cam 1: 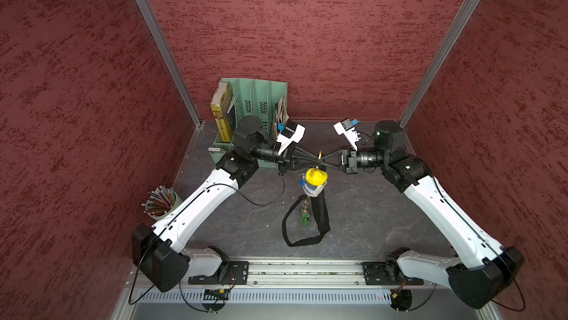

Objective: Remove the decoration from the bag
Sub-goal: Remove the decoration item from the bag.

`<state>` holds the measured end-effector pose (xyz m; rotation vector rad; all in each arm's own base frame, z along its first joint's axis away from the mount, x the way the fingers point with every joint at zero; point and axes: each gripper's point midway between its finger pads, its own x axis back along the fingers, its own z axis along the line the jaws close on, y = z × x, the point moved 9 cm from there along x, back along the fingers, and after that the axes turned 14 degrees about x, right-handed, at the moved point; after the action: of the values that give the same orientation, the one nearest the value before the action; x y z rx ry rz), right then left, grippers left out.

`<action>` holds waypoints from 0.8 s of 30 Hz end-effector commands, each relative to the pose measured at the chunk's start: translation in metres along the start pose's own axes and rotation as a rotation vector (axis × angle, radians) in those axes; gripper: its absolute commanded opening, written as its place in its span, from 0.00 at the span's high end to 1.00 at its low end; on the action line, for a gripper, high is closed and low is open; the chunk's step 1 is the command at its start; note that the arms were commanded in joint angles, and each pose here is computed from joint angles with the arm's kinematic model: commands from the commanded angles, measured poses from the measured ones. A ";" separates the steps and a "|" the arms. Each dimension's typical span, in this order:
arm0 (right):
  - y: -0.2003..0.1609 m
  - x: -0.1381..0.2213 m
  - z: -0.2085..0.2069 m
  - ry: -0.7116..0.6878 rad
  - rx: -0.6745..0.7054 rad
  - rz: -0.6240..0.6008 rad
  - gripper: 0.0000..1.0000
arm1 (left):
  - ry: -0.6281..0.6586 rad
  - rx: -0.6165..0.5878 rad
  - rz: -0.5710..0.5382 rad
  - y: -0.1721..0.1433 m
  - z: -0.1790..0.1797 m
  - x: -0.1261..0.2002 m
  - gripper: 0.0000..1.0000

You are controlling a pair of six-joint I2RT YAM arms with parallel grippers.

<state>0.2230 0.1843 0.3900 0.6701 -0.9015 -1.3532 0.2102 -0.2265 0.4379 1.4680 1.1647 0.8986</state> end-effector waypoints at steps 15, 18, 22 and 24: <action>-0.002 -0.002 -0.001 -0.057 0.023 0.019 1.00 | 0.090 -0.006 -0.057 0.012 -0.004 0.008 1.00; 0.000 -0.001 -0.001 -0.066 0.028 0.014 1.00 | 0.130 0.014 -0.068 0.015 -0.005 0.010 1.00; 0.003 0.002 0.003 -0.090 0.046 0.005 1.00 | 0.191 0.016 -0.093 0.022 -0.005 0.015 1.00; 0.005 0.005 0.008 -0.106 0.061 -0.001 1.00 | 0.245 0.036 -0.112 0.027 -0.002 0.018 1.00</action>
<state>0.2288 0.1838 0.3736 0.5636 -0.9565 -1.3734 0.2163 -0.2164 0.4500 1.3851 1.3427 0.9682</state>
